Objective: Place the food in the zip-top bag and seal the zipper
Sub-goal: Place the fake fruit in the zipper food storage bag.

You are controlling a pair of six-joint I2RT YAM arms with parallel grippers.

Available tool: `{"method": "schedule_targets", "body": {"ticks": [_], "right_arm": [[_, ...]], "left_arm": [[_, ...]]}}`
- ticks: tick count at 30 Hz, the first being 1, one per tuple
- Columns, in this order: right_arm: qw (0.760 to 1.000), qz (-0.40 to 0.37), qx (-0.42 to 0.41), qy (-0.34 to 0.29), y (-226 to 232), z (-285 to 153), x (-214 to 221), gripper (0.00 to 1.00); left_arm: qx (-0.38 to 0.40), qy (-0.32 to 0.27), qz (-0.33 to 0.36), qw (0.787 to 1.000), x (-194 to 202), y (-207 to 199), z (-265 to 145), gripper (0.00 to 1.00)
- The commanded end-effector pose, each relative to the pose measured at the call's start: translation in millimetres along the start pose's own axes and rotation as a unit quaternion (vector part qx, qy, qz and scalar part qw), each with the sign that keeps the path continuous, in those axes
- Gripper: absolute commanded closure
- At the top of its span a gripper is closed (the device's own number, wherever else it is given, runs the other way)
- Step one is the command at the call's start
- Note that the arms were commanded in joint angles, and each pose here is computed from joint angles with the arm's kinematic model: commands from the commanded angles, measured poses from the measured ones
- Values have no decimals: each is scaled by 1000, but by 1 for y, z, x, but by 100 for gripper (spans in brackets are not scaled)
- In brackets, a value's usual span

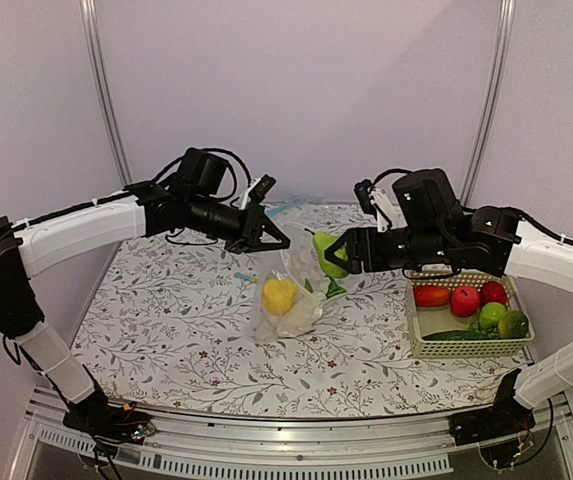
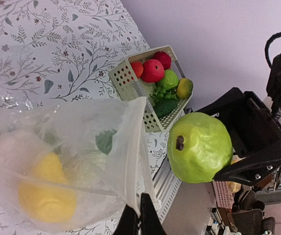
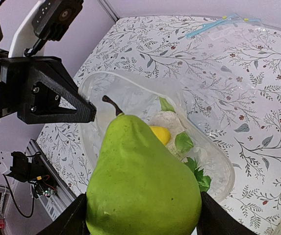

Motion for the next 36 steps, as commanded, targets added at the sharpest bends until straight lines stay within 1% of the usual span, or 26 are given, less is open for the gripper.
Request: {"method": "schedule_targets", "body": {"ticks": [1,9,10,12,17,21,25,31,33,36], "right_arm": [[999,-25,-26,-4,14,9,-6,39],[999,-30,-4,37,8,48,12,39],[999,-31,-4,37,9,51,12,39],[999,-32,16,22,4,58,6,39],[998,-36,59,9,-6,81,-2,39],[997,-41,66,11,-6,100,-4,36],[996,-43,73,24,-10,114,3,27],[995,-45,82,25,-14,114,6,5],[995,-45,84,20,-14,110,4,2],[995,-47,84,14,-14,104,1,1]], "left_arm": [[14,-4,23,1000,-2,-15,-4,100],[19,-3,27,999,-2,-17,-3,100],[22,-3,28,999,-2,-18,-3,100],[26,-1,29,999,-2,-19,-3,100],[32,8,29,999,1,-20,-1,100],[34,11,31,999,2,-21,0,100],[31,9,32,999,2,-20,-1,100],[25,7,33,999,1,-18,0,100],[24,5,33,999,0,-18,-1,100],[23,3,33,999,-1,-17,-1,100]]}}
Point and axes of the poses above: each gripper's point midway between its finger pads, its own z axis out along the fingers, its own y axis along the line the jaws close on, x = y × z, the point moved 2 cm from there along -z, back along the fingers, and after that the axes turned 5 degrees about -z, right-handed, at the moved point
